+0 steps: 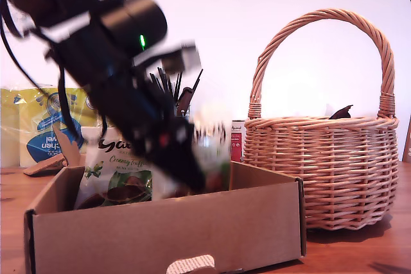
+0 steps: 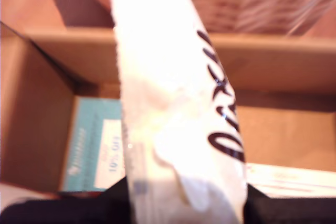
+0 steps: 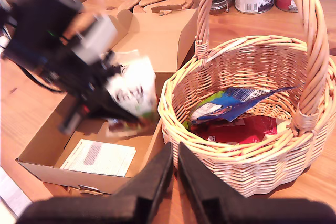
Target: Move the bags of Easter eggs from the cardboard box on the left into the woven basket on the right side.
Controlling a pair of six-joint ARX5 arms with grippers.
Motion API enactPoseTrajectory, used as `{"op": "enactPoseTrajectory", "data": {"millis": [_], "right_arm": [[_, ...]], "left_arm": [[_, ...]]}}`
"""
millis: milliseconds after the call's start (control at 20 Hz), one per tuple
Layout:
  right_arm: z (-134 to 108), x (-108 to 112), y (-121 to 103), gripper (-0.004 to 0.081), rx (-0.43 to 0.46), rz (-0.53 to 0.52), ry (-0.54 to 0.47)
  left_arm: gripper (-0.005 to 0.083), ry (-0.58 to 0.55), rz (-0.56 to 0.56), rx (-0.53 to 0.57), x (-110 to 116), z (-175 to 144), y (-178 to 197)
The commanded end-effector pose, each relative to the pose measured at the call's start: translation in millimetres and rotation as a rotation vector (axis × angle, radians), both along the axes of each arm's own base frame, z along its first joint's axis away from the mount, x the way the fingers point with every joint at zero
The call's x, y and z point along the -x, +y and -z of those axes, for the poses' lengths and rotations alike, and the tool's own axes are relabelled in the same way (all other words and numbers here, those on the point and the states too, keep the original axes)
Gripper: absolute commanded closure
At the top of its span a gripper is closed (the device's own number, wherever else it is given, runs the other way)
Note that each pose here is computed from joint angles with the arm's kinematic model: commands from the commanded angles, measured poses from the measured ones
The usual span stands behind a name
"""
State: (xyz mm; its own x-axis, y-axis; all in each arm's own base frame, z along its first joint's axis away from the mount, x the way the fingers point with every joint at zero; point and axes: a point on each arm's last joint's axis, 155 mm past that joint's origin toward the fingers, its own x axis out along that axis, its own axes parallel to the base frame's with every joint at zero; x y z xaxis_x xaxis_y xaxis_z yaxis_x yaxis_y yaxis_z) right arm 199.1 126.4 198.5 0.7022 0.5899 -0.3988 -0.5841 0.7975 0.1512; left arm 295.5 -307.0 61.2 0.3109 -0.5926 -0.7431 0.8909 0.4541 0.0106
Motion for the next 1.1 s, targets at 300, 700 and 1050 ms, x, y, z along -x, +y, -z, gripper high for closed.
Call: {"op": "enactPoseTrajectory", "data": {"millis": [300,700,1050], "right_arm": [[-8,-2,-3,0.0783,0.007,0.015,-0.023],[-1,9,-6,0.0783,0.029,0.018,0.044],[-1,10,-16,0.0783,0.081,0.049,0.047]], "left_arm": [[0.0717,-0.115,0.039,0.135,11,-79,-9],[0.0717,-0.18,0.138,0.206,41,-109,-38],[0.0718,-0.354,0.156,0.343,33,-153,-67]]}}
